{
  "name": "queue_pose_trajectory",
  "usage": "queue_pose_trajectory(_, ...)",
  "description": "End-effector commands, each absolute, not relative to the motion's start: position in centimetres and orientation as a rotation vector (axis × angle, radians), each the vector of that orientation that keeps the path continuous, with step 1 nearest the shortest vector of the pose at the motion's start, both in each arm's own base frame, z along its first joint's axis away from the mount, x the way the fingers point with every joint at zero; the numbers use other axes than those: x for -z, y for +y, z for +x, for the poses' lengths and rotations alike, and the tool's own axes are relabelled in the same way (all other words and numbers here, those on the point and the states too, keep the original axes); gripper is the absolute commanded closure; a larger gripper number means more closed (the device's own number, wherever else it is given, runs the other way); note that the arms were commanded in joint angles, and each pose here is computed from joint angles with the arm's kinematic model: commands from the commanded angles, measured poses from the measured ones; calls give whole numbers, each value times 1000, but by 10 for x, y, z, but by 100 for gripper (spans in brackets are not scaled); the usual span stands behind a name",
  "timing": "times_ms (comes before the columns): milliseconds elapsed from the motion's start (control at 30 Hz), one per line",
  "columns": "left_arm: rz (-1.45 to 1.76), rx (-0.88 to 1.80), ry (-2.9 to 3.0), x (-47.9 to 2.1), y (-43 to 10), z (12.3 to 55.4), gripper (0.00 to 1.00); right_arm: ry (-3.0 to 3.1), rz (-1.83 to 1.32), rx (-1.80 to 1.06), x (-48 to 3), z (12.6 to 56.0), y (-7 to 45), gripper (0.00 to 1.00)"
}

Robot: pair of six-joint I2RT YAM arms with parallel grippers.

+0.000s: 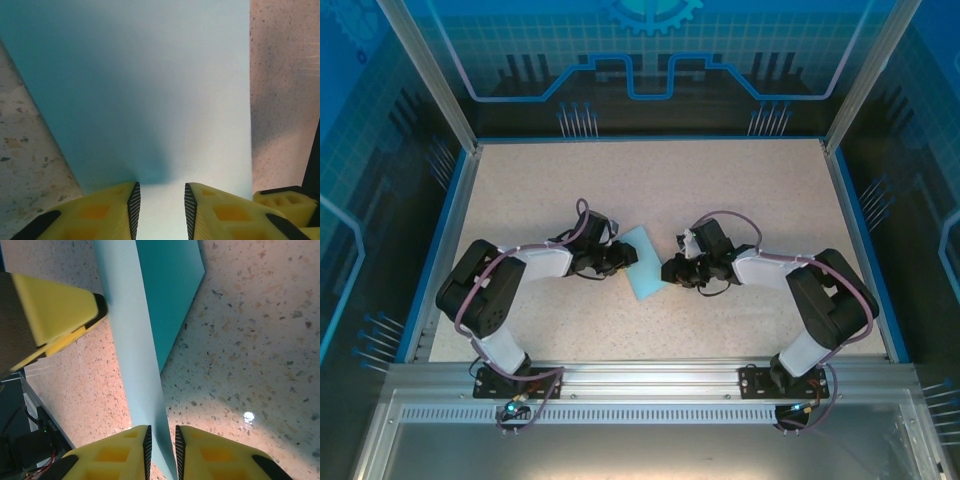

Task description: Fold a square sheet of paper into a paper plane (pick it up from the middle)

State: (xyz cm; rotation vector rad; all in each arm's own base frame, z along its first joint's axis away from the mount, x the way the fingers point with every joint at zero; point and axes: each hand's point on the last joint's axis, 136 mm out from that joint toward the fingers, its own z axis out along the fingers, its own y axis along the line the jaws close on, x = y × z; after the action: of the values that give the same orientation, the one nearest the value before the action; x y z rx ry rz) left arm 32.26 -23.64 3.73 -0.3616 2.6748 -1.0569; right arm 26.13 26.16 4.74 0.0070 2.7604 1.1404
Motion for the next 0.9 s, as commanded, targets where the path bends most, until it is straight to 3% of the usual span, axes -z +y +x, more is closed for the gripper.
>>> queue_pose_trajectory(0,-340,1032,2680,-35,-237,327,67,2761,4,-1173,-56,257,262,79)
queue_pose_trajectory(567,-330,1038,2674,-37,-239,330,67,2780,7,-1241,-66,262,290,91)
queue_pose_trajectory(867,-306,1022,2631,-55,-237,335,65,2833,61,-1224,-58,270,306,91)
